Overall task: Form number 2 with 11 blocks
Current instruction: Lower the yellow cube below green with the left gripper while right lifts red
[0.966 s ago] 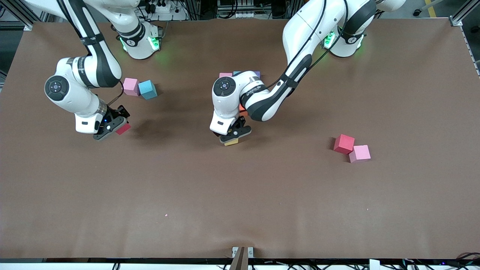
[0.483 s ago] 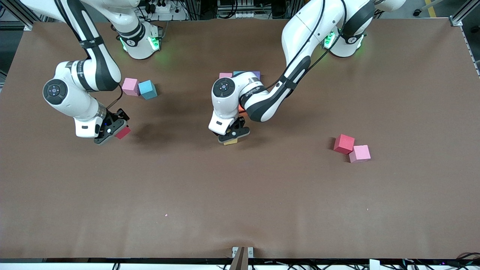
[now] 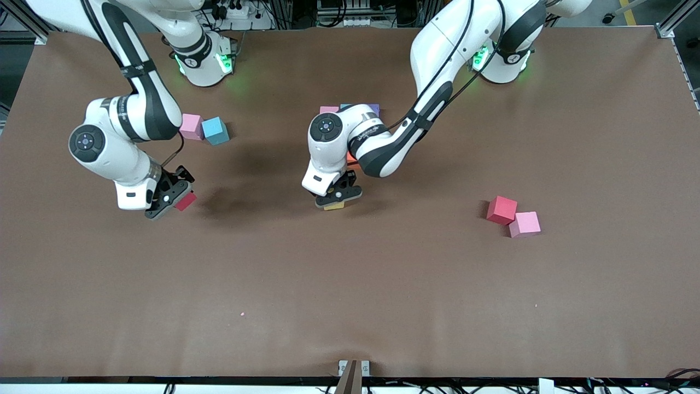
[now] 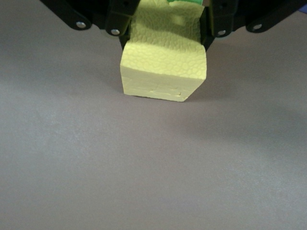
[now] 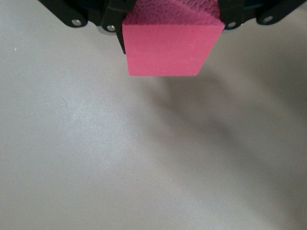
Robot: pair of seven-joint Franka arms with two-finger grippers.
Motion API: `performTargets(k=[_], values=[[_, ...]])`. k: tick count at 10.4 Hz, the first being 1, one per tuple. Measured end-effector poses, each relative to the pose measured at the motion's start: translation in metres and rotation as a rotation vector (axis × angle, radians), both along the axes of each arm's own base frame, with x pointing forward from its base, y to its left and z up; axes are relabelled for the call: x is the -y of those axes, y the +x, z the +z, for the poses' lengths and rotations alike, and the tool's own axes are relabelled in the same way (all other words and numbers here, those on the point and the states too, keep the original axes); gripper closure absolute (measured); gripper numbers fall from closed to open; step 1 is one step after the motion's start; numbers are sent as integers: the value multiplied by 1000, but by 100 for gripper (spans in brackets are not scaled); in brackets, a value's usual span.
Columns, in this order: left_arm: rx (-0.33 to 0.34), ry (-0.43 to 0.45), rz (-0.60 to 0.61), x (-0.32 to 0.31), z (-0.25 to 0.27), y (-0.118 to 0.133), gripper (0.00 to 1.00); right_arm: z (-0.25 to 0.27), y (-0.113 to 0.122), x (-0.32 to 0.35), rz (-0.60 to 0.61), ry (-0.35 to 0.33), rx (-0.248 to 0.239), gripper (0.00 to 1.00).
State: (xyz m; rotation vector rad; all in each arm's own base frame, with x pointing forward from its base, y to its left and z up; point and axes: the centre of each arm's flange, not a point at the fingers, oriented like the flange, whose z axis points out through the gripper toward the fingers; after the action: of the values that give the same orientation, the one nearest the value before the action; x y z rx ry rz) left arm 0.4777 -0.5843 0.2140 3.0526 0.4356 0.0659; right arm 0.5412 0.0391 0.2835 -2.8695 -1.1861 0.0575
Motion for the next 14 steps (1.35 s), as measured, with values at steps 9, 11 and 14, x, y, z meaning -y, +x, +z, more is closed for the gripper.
performTargets(k=[9,11,14], values=[[0,5,-92,1,-2,-2,45,22,24,9,80,4,-35,41],[0,5,-113,3,-2,-4,45,13,25,3,91,8,-47,41],[0,6,-131,6,-3,-9,45,10,30,0,95,11,-47,41]])
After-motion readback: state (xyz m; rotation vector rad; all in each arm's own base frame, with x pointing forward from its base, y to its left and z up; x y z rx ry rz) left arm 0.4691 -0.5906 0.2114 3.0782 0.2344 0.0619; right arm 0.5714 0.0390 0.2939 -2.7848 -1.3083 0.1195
